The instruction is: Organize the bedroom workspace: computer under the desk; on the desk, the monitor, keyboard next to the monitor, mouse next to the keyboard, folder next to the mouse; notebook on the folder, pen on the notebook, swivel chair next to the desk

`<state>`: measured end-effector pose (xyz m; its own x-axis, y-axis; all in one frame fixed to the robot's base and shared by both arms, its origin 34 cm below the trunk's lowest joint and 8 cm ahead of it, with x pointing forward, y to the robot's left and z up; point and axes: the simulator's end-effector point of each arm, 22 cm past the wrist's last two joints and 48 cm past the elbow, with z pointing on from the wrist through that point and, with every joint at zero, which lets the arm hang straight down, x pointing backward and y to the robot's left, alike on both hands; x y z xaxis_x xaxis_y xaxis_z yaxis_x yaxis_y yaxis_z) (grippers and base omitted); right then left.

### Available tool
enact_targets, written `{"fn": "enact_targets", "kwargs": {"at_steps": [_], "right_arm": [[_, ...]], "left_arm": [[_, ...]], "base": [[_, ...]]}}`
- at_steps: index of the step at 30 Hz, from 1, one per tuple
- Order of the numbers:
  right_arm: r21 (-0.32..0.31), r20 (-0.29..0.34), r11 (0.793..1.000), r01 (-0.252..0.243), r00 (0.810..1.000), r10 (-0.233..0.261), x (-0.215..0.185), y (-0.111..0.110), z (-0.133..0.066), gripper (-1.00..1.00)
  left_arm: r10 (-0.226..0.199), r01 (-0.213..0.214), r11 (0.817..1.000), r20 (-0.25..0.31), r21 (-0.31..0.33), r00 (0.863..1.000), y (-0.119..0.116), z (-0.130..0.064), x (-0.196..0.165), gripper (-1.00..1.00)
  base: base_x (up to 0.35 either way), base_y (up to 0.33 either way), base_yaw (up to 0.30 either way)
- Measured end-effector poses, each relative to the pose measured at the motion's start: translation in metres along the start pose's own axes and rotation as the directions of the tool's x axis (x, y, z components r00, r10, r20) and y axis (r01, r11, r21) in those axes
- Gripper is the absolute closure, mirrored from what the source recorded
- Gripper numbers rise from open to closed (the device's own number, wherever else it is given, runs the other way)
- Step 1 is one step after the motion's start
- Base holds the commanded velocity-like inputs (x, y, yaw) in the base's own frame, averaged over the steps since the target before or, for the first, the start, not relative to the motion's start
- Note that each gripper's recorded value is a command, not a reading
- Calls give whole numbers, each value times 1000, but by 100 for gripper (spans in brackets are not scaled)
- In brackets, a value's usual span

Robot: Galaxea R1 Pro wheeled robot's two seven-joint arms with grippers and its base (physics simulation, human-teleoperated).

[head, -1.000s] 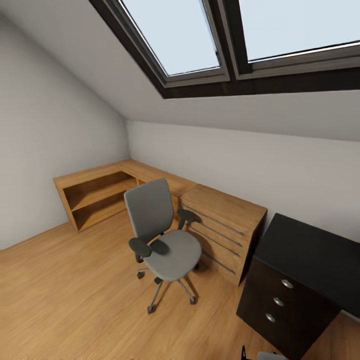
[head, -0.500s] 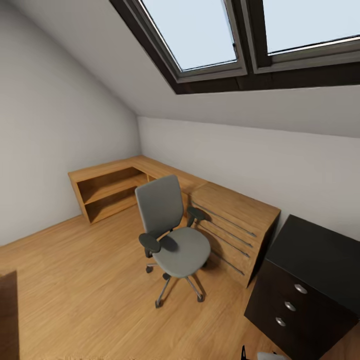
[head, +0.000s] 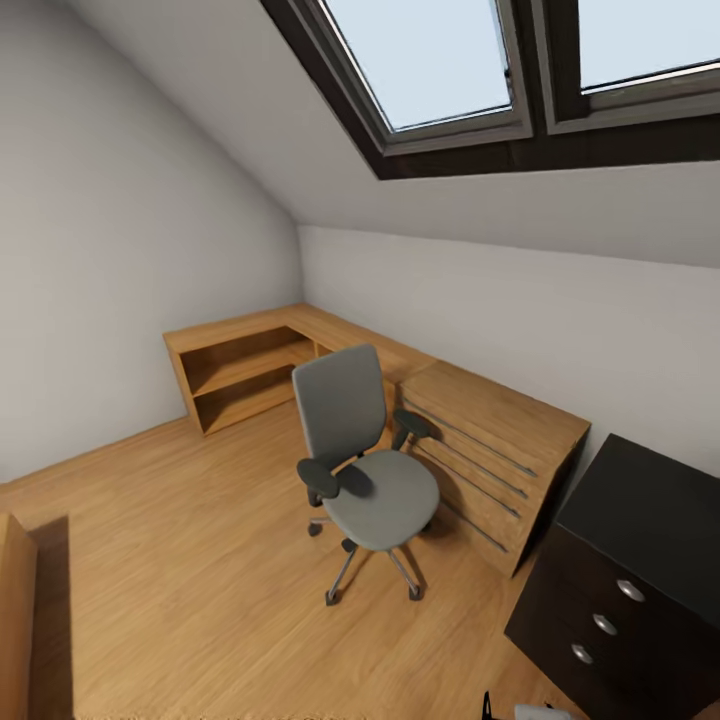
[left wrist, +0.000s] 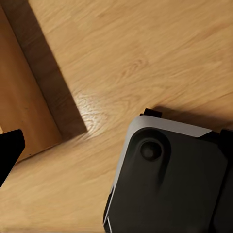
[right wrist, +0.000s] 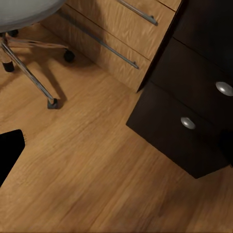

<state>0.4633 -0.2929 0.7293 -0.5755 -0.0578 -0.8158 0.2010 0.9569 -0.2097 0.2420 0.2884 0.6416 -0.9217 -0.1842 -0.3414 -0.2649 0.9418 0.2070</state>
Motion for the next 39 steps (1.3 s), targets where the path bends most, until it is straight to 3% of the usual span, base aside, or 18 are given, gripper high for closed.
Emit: {"fn": "enact_targets", "kwargs": {"at_steps": [14, 23, 39], "right_arm": [[-2, -18, 1000, 5, 1000, -5, 8, 1, -1, -100], [-1, -29, 1000, 9, 1000, -9, 14, 0, -1, -100], [-1, -50, 1000, 15, 999, -15, 23, -1, -2, -100]], "left_arm": [[7, -7, 1000, -17, -1, 1000, 0, 0, 7, -100], [47, -47, 999, -24, 27, 999, -13, -3, 14, -100], [58, -57, 998, -45, 20, 997, -10, -3, 22, -100]], "base": [[0, 0, 157], [0, 0, 157], [0, 0, 157]]}}
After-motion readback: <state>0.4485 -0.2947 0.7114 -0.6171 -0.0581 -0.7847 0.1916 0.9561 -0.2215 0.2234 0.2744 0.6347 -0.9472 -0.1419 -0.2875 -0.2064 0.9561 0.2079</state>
